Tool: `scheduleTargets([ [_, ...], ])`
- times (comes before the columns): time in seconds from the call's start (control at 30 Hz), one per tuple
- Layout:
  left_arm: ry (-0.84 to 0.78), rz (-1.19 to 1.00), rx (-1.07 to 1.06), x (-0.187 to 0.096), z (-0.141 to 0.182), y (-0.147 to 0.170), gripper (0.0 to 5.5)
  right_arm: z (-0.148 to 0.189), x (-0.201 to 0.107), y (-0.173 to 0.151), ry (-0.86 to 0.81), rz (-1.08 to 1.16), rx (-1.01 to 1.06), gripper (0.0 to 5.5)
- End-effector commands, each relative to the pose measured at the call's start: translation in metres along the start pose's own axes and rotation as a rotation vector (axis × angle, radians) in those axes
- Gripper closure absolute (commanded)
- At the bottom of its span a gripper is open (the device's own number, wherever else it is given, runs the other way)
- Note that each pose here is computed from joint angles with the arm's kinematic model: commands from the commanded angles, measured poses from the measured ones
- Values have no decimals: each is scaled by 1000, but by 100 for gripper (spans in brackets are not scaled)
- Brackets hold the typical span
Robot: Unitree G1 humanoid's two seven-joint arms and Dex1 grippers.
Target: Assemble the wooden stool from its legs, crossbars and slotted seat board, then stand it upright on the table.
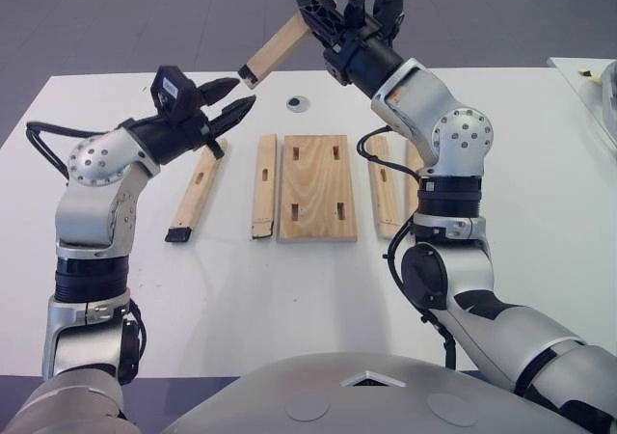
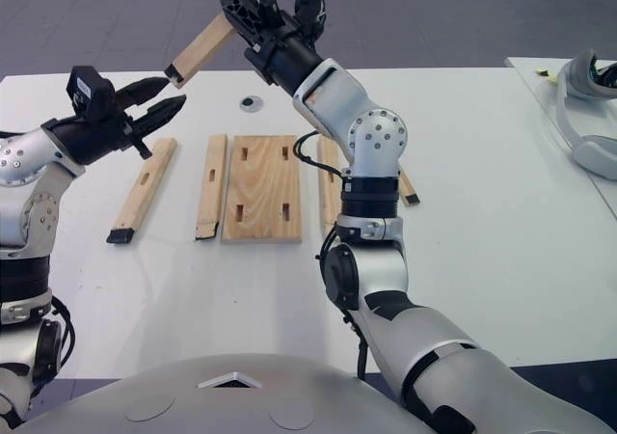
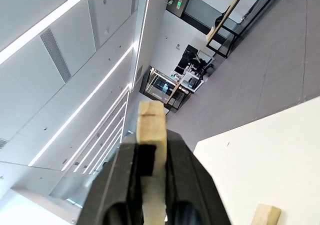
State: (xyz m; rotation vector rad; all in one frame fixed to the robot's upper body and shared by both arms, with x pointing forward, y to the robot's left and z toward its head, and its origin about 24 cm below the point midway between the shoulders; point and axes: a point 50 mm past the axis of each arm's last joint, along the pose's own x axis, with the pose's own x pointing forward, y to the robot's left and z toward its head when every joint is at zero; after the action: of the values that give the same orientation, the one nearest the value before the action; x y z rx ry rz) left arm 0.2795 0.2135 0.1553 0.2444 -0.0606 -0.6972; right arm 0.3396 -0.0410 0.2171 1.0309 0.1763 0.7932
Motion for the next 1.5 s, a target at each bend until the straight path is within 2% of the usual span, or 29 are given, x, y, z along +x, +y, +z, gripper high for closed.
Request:
scheduleTargets([
  [0.03,84,156,-79,-32,-34,-1,362,22,-16,-10,-128,-125,-412,510],
  [0.13,101,315,-144,-66,-51,-11,362,28,-48,-30,-160,-294,-710,510],
  [0.2,97,430,-180,-87,-57,-19,362,15,-79,-52,-132,-488,-804,510],
  [0.3,92,551,-207,-104,-58,-30,362,-2,-116,-79,-56,-759,-774,510],
  [0.37,90,584,-217,-107,-58,-36,362,-10,-127,-85,-30,-852,-729,510],
  [0.5,93,600,-221,-109,-55,-41,362,-16,-129,-82,-17,-897,-715,510],
  [0.93,95,578,-199,-108,-53,-35,362,-16,-108,-84,-65,-863,-732,510],
  [1.5,82,585,-182,-106,-49,-32,362,-18,-108,-93,-69,-878,-727,510],
])
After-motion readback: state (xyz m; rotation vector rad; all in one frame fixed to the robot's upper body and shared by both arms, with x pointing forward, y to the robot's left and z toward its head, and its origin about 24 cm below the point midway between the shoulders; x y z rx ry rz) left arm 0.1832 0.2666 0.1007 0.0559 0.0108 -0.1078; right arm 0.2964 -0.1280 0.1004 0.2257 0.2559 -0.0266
